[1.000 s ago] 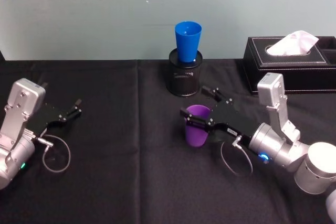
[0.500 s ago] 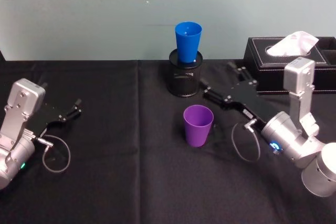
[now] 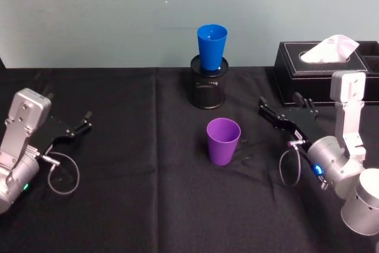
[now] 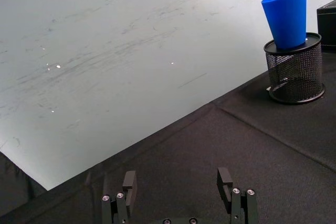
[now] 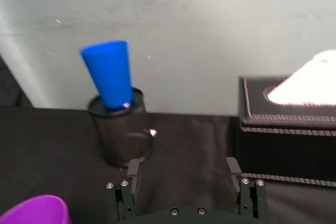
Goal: Pick up one cup with a gripper and tap it against the other cup.
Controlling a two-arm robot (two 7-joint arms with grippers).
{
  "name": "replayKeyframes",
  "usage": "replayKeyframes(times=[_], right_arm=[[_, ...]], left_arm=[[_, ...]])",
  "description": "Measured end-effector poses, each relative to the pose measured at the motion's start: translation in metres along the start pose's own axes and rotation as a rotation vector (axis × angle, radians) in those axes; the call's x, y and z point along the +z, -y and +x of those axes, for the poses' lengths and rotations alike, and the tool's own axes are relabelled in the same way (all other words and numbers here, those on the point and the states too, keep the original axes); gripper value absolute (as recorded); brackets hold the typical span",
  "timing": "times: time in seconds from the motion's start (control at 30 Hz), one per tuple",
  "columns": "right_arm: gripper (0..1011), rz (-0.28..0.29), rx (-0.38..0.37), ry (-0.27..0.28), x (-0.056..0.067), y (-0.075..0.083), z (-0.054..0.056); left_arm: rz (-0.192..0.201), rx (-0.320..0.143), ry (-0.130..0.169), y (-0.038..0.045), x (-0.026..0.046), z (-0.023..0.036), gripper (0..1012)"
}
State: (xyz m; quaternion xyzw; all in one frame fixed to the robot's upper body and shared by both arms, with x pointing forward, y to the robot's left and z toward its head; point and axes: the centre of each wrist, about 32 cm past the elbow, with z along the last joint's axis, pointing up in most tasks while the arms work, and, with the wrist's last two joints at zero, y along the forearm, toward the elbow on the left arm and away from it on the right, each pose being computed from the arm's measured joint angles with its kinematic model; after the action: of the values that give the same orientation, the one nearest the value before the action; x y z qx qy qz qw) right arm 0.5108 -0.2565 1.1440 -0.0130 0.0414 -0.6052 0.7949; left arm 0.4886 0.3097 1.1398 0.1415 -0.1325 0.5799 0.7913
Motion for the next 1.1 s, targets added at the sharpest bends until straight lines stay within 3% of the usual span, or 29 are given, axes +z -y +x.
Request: replayKeyframes(times=[0.2,1.1], right_arm=[[1004,-0.038,-0.027,-0.014,-0.0028,-0.0016,-0.0005],[1004,-0.041,-0.028,-0.014,-0.0029,-0.0013,-0.0006]], left_arm=[[0.0,0.0,0.0,0.0,0.0,0.0,1000],[0.0,0.0,0.0,0.0,0.0,0.0,1000]])
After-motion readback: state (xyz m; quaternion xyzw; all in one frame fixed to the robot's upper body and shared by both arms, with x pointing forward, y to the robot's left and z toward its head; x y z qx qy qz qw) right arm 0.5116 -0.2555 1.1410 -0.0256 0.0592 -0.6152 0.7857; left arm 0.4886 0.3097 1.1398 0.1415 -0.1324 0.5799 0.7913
